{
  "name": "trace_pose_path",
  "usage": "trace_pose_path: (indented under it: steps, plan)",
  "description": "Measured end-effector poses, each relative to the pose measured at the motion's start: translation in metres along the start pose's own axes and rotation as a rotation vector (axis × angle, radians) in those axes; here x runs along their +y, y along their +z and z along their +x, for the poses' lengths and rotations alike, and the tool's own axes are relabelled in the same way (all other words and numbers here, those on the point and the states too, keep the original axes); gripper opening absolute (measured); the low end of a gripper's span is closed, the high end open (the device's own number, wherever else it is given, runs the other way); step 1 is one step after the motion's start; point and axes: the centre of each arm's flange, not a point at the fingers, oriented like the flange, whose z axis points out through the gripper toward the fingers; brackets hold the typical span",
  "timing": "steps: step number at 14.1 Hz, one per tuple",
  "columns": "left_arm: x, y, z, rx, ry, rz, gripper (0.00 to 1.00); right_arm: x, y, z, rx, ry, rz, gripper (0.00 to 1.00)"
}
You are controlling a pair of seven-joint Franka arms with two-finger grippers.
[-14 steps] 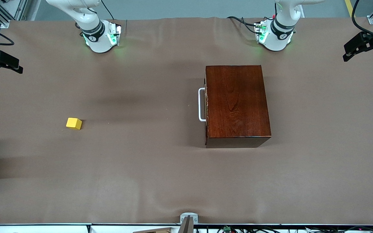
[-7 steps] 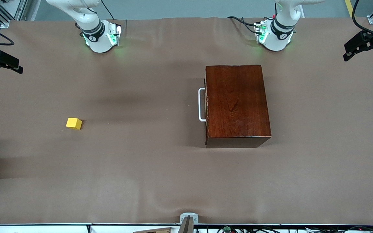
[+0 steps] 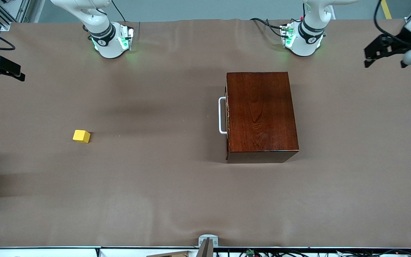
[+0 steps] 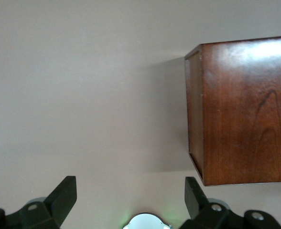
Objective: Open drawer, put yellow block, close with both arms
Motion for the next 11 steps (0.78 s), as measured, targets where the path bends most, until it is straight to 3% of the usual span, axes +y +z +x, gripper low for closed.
trace_pose_path:
  steps: [6,11]
  plan:
    - [0.131,0.048,0.023,-0.085,0.237,-0.004,1.0,0.001,0.001,0.0,-0.005,0.001,0.0,1.0]
    - [0.253,0.094,0.05,-0.114,0.238,-0.041,1.0,0.001,0.001,0.0,-0.006,0.002,0.001,1.0]
